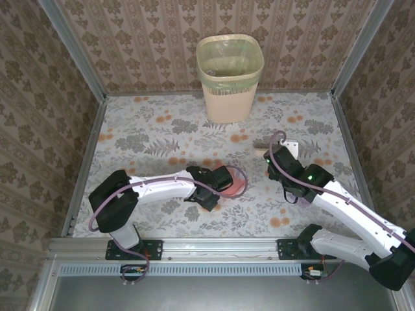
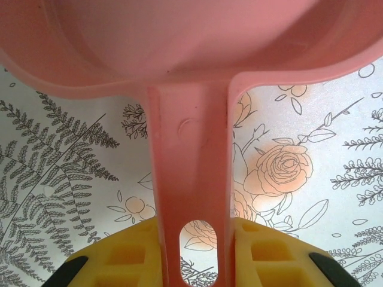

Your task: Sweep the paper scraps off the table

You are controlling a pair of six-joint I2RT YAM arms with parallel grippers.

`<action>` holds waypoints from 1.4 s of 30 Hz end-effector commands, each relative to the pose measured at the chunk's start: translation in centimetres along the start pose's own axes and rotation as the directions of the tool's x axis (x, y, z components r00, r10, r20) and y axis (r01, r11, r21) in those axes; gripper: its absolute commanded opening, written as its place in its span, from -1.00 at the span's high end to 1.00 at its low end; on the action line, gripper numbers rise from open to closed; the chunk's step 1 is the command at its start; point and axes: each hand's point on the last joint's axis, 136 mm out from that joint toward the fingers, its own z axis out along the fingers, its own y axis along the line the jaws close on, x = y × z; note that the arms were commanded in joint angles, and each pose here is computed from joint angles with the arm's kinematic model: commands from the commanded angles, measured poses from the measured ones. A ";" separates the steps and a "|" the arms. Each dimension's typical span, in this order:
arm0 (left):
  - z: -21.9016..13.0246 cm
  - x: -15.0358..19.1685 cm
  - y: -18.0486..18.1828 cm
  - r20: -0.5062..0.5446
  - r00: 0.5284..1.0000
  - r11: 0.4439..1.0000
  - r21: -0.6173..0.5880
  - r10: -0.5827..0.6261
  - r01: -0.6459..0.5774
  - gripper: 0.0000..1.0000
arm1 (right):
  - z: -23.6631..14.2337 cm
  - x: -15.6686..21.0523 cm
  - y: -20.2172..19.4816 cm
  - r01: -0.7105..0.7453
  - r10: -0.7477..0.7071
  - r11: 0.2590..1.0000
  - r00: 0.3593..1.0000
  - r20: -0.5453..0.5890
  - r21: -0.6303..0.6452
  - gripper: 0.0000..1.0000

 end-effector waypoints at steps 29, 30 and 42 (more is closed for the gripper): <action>-0.5 -1.2 1.5 0.028 1.000 0.999 -0.040 -0.009 0.010 1.00 | -4.2 0.2 4.1 0.189 -0.172 0.961 0.980 0.096 -0.202 1.00; -0.5 -1.3 1.4 0.037 0.999 0.999 -0.037 -0.010 0.011 1.00 | -4.2 -0.5 3.6 0.171 -0.151 0.969 0.981 0.124 -0.178 1.00; -2.8 -2.3 1.3 0.135 0.990 0.999 -0.007 -0.034 0.035 1.00 | 0.0 -2.5 1.0 -0.123 0.176 0.973 0.943 0.283 -0.195 1.00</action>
